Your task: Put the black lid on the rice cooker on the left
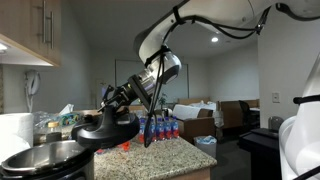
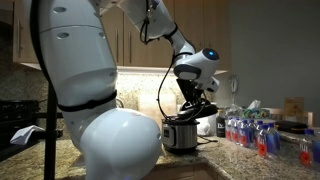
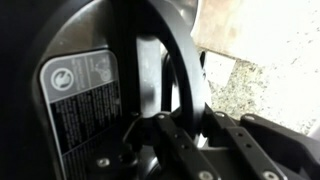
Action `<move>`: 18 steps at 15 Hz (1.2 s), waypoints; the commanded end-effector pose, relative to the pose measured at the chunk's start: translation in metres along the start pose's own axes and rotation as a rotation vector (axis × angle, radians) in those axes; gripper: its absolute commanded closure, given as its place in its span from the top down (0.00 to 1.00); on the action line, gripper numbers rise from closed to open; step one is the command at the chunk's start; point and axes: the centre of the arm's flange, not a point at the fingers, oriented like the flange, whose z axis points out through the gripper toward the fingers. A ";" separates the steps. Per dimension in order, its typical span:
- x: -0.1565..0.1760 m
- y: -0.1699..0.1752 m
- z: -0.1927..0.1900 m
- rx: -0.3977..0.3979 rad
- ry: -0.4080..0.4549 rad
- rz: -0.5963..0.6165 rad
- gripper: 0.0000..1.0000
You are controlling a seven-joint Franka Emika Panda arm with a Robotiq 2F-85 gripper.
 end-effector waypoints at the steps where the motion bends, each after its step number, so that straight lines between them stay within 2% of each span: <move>1: -0.024 -0.060 0.029 0.050 -0.007 0.012 0.07; 4: -0.040 -0.091 0.056 0.063 -0.022 0.023 0.07; 10: -0.028 -0.121 0.116 0.030 -0.081 0.131 0.07; 14: -0.015 -0.105 0.155 -0.020 -0.096 0.211 0.06; 18: -0.012 -0.073 0.180 -0.005 -0.042 0.295 0.06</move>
